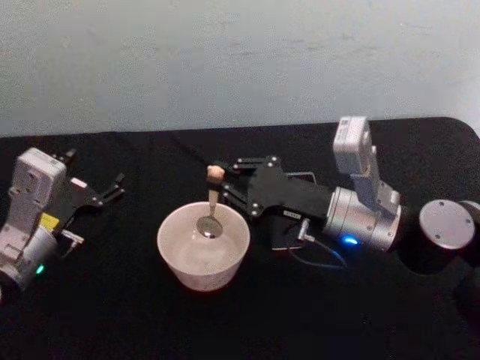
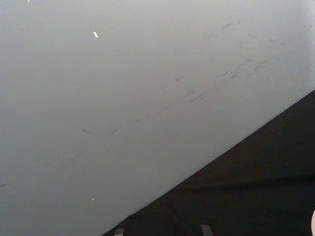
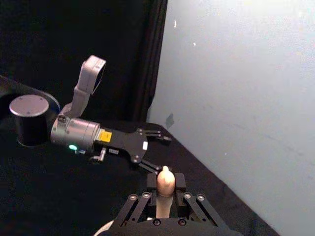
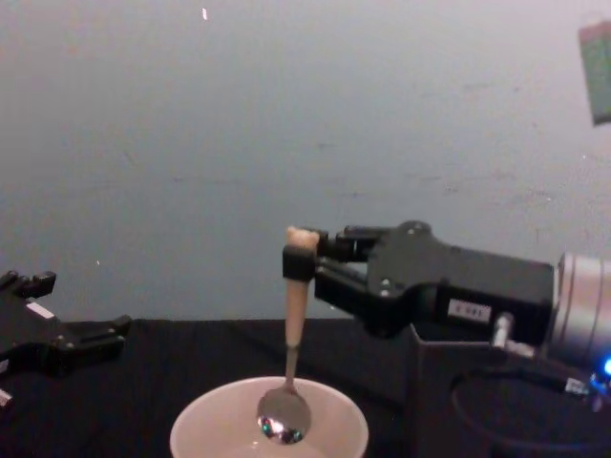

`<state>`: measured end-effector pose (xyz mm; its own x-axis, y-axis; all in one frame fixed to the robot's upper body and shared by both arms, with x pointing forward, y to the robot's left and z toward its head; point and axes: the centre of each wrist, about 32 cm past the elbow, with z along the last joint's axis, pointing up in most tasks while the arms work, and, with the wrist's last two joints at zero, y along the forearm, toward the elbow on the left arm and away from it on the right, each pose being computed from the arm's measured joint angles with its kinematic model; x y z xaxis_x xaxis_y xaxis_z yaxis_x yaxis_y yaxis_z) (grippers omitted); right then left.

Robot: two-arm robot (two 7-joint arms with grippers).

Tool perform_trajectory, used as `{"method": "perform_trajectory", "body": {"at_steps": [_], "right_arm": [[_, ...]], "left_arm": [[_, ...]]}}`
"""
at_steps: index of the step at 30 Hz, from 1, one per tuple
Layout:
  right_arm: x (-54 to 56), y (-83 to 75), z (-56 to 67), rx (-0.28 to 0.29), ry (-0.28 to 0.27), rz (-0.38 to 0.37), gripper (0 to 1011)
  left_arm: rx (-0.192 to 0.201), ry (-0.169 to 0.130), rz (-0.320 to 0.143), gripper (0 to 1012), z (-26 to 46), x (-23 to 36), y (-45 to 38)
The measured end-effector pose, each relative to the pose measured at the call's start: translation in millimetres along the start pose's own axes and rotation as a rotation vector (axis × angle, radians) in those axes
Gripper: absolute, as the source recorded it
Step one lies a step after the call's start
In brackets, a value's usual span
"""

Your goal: Pick up the stirring spoon with one hand, stir inside the cup, then place it back in its original position.

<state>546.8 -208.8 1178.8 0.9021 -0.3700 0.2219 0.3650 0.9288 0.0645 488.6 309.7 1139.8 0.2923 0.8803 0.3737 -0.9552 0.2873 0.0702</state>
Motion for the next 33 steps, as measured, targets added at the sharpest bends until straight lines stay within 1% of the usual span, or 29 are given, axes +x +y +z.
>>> {"method": "perform_trajectory", "body": {"at_steps": [4,10,19,25,33], "right_arm": [[-1.2,4.5,-8.7,-0.012,-0.007,0.004,205],[-2.6,10.0,-17.7,-0.018,-0.006,0.002,204],[-4.5,16.5,-26.2,-0.034,-0.004,-0.004,205],[-4.5,15.3,-26.9,-0.042,-0.011,-0.011,205],[-3.1,1.8,-22.9,-0.046,-0.024,-0.034,205]], "left_arm": [[0.000,0.000,0.000,1001,0.0,0.0,0.0],[0.000,0.000,0.000,1001,0.0,0.0,0.0],[0.000,0.000,0.000,1001,0.0,0.0,0.0],[0.000,0.000,0.000,1001,0.0,0.0,0.0],[0.000,0.000,0.000,1001,0.0,0.0,0.0]]}}
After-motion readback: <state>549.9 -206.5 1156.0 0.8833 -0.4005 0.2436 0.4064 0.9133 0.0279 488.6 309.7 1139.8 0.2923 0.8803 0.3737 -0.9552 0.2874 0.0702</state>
